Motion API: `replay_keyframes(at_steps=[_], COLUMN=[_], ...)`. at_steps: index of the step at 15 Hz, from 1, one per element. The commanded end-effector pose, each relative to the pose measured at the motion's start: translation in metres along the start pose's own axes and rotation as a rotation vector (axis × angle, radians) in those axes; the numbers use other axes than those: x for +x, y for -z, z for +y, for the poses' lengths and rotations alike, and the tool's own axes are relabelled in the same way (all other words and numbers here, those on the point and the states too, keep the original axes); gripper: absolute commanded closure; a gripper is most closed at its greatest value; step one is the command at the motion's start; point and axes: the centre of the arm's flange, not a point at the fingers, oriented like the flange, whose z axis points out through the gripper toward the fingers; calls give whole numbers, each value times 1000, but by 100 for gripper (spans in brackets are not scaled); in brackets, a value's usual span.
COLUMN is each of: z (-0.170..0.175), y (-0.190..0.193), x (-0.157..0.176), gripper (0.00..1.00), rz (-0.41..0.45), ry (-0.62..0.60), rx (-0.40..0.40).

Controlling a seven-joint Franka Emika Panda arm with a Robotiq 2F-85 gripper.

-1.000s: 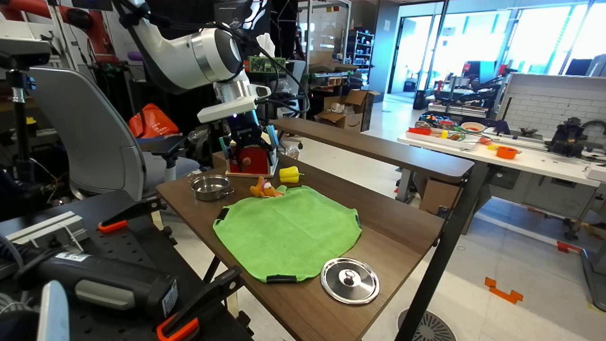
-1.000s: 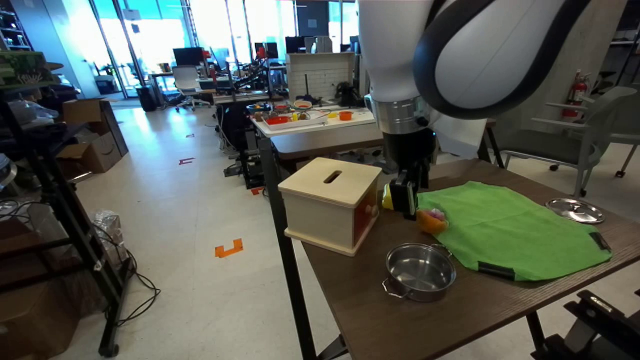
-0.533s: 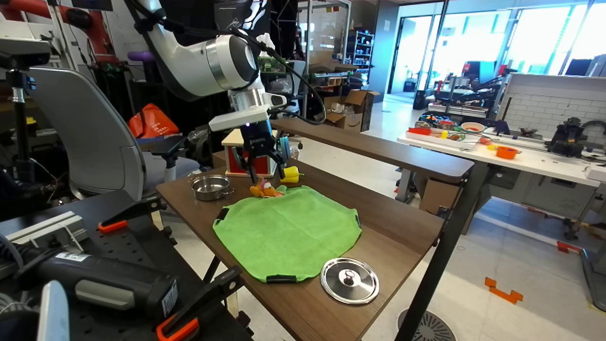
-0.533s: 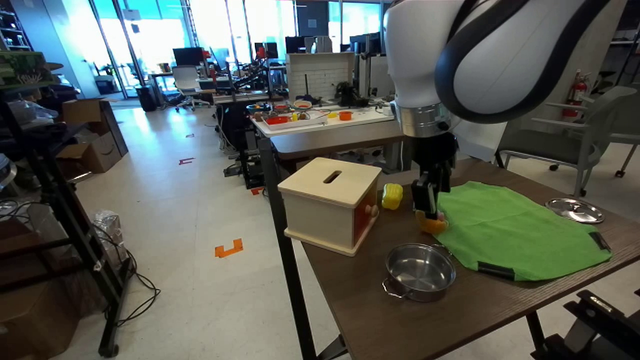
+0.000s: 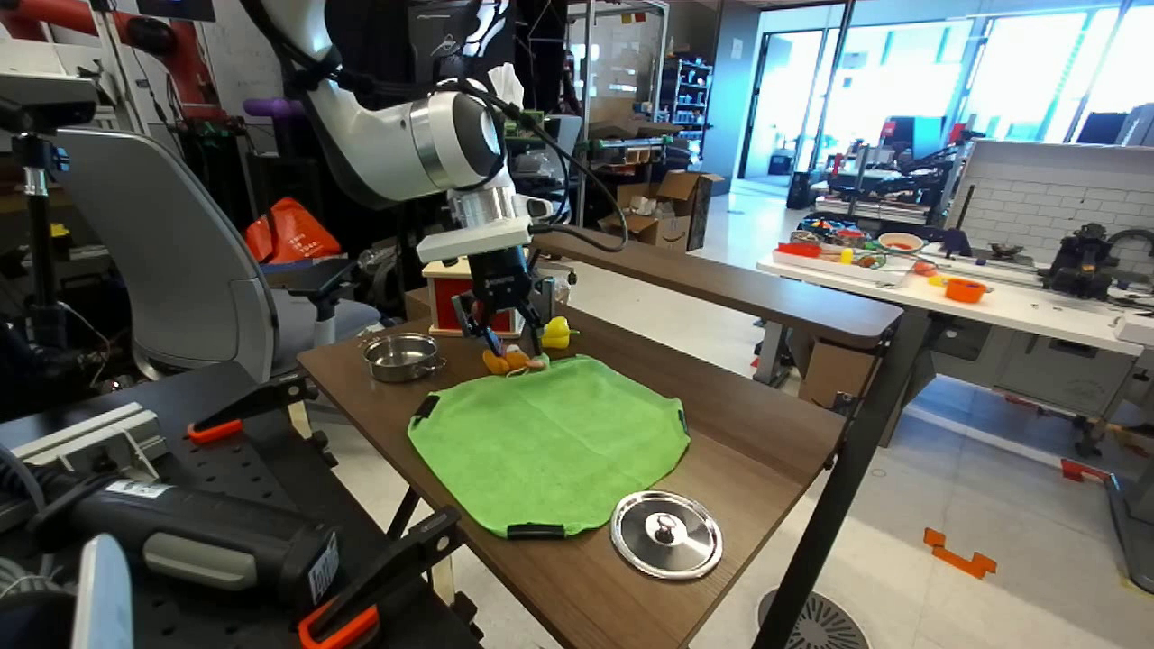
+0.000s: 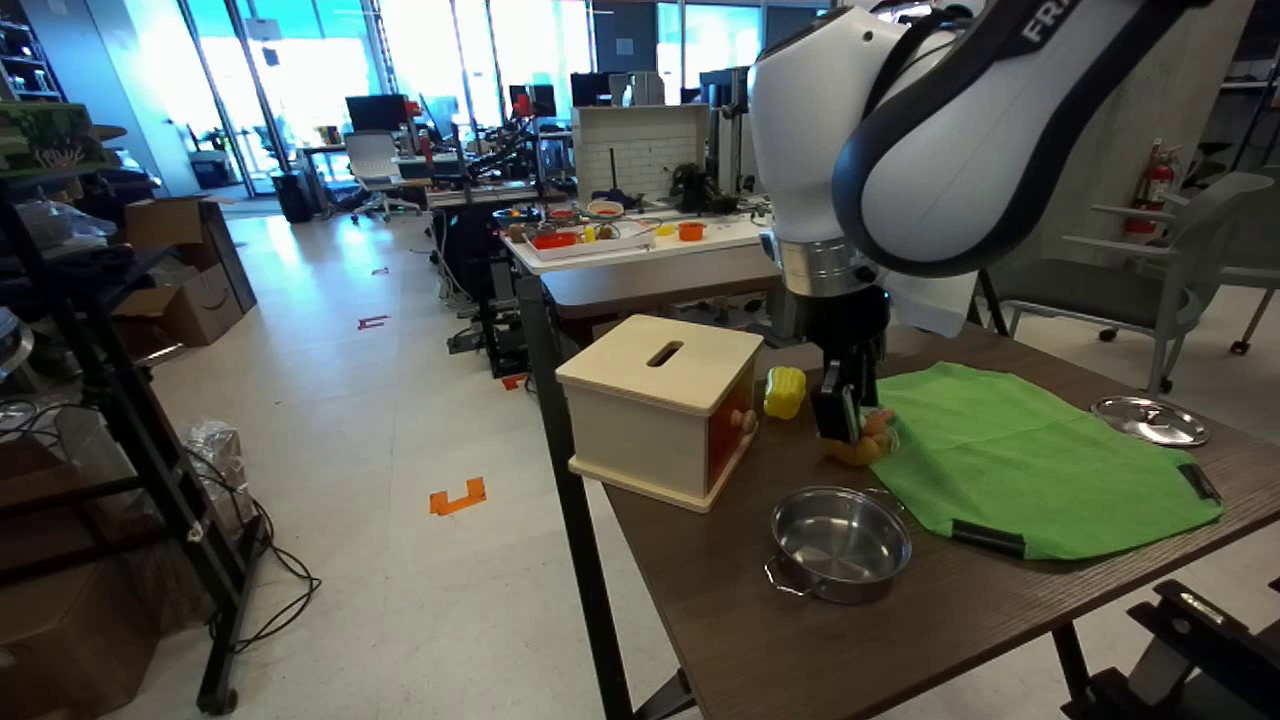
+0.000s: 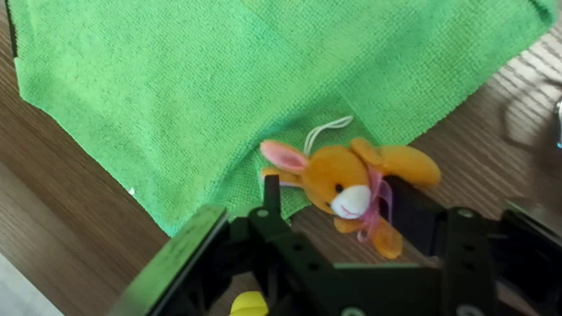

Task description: Put the orange plush in the silver pot and fold the left corner of the cloth

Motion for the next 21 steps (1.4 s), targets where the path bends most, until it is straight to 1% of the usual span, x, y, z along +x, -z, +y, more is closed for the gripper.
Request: replay_keyframes(at_steps=[1, 2, 3, 7, 10, 11, 14, 19, 21], z=[0, -1, -1, -2, -5, -8, -20, -46, -59], y=[-5, -5, -5, -7, -2, 2, 21, 72, 88], x=[19, 20, 21, 22, 20, 19, 13, 2, -5], gripper=[59, 60, 66, 98, 100, 98, 98, 98, 98], rz=[-10, -11, -7, 0, 12, 18, 47, 112, 122], ry=[49, 58, 65, 84, 103, 108, 117, 128, 163], rx=[8, 9, 10, 18, 18, 18, -5, -58, -66])
